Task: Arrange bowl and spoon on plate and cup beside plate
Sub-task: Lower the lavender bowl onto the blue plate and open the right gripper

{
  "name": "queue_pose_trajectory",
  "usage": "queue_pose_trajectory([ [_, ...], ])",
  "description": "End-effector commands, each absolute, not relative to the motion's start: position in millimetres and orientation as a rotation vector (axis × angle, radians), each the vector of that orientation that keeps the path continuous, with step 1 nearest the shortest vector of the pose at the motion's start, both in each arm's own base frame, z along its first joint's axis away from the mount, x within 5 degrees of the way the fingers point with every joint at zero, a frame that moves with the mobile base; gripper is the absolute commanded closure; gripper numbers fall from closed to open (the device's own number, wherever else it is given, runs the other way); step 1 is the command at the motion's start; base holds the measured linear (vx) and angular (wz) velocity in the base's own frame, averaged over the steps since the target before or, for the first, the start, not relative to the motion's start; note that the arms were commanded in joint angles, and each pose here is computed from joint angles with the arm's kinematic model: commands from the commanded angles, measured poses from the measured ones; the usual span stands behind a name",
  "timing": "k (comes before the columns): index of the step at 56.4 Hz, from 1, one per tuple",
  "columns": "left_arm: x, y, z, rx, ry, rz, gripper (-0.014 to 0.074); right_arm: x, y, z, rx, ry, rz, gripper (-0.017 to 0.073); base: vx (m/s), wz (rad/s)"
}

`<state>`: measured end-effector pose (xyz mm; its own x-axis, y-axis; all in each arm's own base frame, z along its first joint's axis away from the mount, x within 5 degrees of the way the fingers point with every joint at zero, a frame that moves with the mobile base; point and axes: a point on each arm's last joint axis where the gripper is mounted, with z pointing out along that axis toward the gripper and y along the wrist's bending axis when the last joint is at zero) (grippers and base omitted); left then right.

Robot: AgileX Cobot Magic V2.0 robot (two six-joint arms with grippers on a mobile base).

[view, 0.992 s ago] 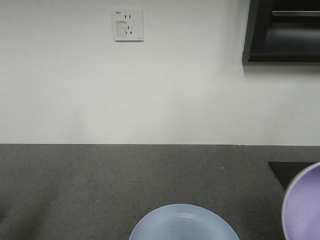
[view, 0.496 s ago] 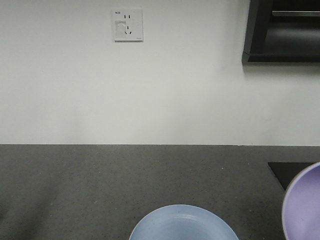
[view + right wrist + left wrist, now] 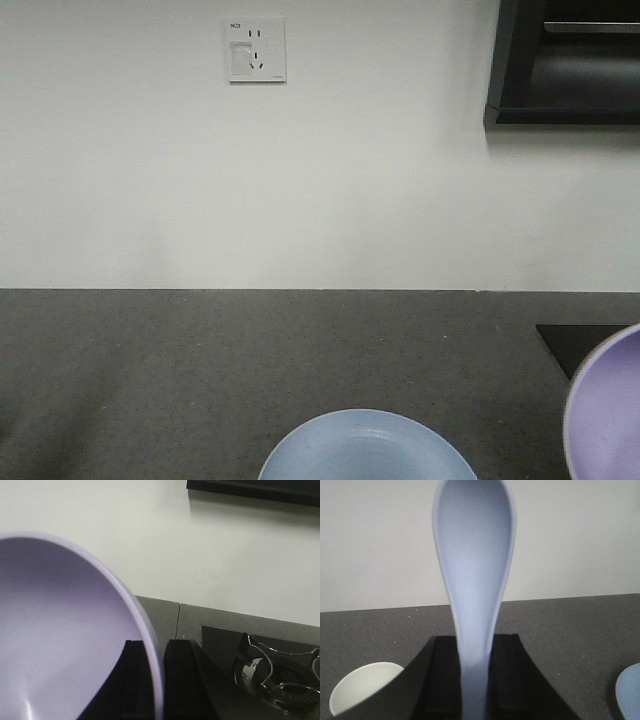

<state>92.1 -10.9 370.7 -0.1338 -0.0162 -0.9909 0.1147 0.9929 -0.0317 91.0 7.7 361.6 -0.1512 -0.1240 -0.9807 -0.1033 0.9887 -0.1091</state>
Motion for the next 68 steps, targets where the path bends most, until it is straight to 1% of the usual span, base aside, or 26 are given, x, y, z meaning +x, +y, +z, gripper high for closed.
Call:
queue_pose_trajectory([
  [1,92.4,-11.1,385.5,0.061,1.597,-0.127,0.0600,90.6,6.4,377.8,-0.149,1.624,-0.033,0.0568,0.00,0.00],
  [13,92.5,-10.9,387.9,0.058,1.572,-0.126,0.0600,90.8,6.8,377.0,-0.112,1.635,0.010,0.0568,0.00,0.00],
  [16,92.5,-10.8,388.6,0.057,1.564,-0.128,0.0600,93.0,7.6,377.3,-0.089,1.634,0.044,0.0568,0.00,0.00],
  [21,92.4,-11.3,387.8,0.051,1.573,-0.140,0.0600,98.7,11.3,376.2,-0.095,1.645,0.099,0.0568,0.00,0.00],
  [29,92.3,-12.2,386.3,0.041,1.591,-0.166,0.0600,113.4,24.2,362.1,-0.228,1.797,0.163,0.0568,0.00,0.00],
  [30,92.3,-12.3,386.1,0.038,1.593,-0.171,0.0600,116.8,27.4,358.0,-0.268,1.843,0.172,0.0568,0.00,0.00],
  [33,92.2,-12.6,386.0,0.034,1.594,-0.180,0.0600,122.4,33.1,353.7,-0.326,1.916,0.197,0.0568,0.00,0.00],
  [37,92.2,-13.0,385.6,0.030,1.599,-0.190,0.0600,130.9,40.9,350.0,-0.384,1.987,0.234,0.0568,0.00,0.00],
  [45,92.0,-13.9,384.4,0.020,1.613,-0.216,0.0600,157.8,57.2,347.1,-0.472,2.104,0.280,0.0568,0.00,0.00],
  [57,91.8,-14.3,382.3,0.023,1.637,-0.218,0.0600,212.5,83.7,340.6,-0.485,2.263,0.353,0.0568,0.00,0.00],
  [68,91.7,-14.6,380.7,0.026,1.655,-0.219,0.0600,269.9,120.4,305.9,-0.522,2.421,0.405,0.0568,0.00,0.00],
])
